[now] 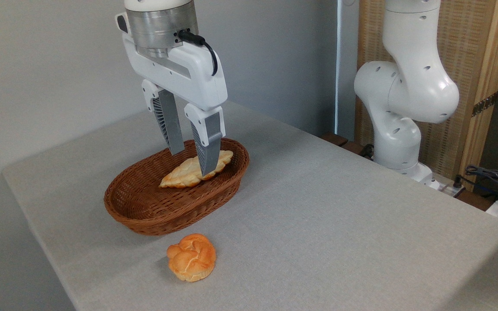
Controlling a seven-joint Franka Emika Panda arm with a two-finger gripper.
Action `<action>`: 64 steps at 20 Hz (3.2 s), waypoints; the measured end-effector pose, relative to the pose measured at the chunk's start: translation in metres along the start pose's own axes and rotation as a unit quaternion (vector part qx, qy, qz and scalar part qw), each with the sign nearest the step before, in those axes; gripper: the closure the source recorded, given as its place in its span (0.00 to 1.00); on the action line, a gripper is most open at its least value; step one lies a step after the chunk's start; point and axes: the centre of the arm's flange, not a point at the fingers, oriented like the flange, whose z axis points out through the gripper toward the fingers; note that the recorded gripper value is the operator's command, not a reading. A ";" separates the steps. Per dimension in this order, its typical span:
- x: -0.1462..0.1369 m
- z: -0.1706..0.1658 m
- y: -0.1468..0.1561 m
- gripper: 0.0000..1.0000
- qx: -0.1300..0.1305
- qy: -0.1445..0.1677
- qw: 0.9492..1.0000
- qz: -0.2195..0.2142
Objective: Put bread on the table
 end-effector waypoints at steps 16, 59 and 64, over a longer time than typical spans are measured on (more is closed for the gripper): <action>0.010 0.011 0.015 0.00 -0.007 -0.008 1.000 0.016; 0.062 0.207 0.195 0.58 -0.053 -0.013 0.988 0.147; 0.063 0.207 0.197 0.64 -0.053 -0.013 0.987 0.149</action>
